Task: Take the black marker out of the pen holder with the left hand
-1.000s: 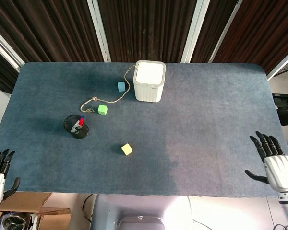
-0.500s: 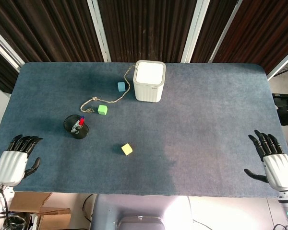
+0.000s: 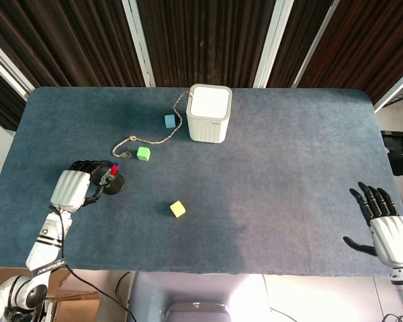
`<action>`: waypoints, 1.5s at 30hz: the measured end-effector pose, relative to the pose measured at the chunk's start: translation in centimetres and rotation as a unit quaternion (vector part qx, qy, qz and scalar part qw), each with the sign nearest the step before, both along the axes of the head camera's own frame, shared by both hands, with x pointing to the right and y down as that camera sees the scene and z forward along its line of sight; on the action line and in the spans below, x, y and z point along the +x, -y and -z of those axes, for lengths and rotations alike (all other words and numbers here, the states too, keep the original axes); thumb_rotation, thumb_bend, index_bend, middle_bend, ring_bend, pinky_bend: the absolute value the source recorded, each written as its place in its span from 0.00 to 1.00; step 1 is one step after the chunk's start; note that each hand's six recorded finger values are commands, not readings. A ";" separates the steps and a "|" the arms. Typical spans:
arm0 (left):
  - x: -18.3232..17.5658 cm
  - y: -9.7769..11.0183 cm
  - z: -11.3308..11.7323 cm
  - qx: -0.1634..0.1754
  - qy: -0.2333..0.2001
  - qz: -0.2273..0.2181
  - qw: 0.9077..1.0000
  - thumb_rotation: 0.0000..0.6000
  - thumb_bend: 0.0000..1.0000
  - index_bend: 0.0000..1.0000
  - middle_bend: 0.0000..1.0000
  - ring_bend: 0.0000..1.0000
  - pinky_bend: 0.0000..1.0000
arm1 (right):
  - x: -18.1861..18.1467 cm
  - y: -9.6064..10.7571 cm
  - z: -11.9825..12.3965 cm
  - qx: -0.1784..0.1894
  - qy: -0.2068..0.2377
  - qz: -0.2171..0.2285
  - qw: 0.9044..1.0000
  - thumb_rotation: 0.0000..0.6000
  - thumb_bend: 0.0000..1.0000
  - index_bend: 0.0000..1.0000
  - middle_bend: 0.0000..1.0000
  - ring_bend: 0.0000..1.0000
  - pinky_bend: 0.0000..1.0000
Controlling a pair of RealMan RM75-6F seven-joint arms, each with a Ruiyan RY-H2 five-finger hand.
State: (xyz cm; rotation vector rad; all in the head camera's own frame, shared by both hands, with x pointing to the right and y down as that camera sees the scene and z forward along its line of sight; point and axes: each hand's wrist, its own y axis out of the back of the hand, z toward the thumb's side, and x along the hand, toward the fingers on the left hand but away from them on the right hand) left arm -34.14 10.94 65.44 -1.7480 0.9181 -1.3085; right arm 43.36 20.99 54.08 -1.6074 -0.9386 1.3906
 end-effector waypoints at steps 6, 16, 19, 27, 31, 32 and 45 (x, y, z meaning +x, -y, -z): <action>0.5 -0.1 -1.7 0.000 0.015 0.004 1.000 1.00 0.37 0.38 0.31 0.28 0.27 | 0.2 -0.1 0.0 0.000 -0.001 -0.002 1.000 1.00 0.00 0.00 0.02 0.00 0.00; 0.8 -0.1 -2.5 0.016 0.005 0.019 1.000 1.00 0.36 0.42 0.42 0.38 0.33 | 0.3 -0.1 -0.1 -0.001 -0.001 -0.003 1.000 1.00 0.00 0.00 0.02 0.00 0.00; 1.1 0.0 -2.6 0.022 0.001 0.020 1.000 1.00 0.36 0.44 0.45 0.39 0.33 | 0.3 -0.2 -0.2 -0.003 -0.002 -0.003 1.000 1.00 0.00 0.00 0.02 0.00 0.00; 1.5 0.2 -2.8 0.026 -0.001 0.020 0.999 1.00 0.36 0.48 0.50 0.42 0.35 | 0.5 -0.2 -0.2 -0.004 -0.002 -0.005 1.000 1.00 0.00 0.00 0.02 0.00 0.00; 1.5 0.3 -3.1 0.024 -0.003 0.025 0.999 1.00 0.36 0.51 0.56 0.47 0.36 | 0.5 -0.2 -0.3 -0.005 -0.002 -0.007 1.000 1.00 0.00 0.00 0.02 0.00 0.00; 1.6 0.4 -3.2 0.023 -0.003 0.026 0.999 1.00 0.37 0.52 0.58 0.48 0.36 | 0.6 -0.2 -0.3 -0.006 -0.001 -0.007 1.000 1.00 0.00 0.00 0.02 0.00 0.00; 1.7 0.8 -2.5 0.034 -0.008 0.018 0.999 1.00 0.46 0.65 0.73 0.62 0.43 | 0.7 -0.2 -0.3 -0.006 -0.001 -0.009 1.000 1.00 0.00 0.00 0.02 0.00 0.00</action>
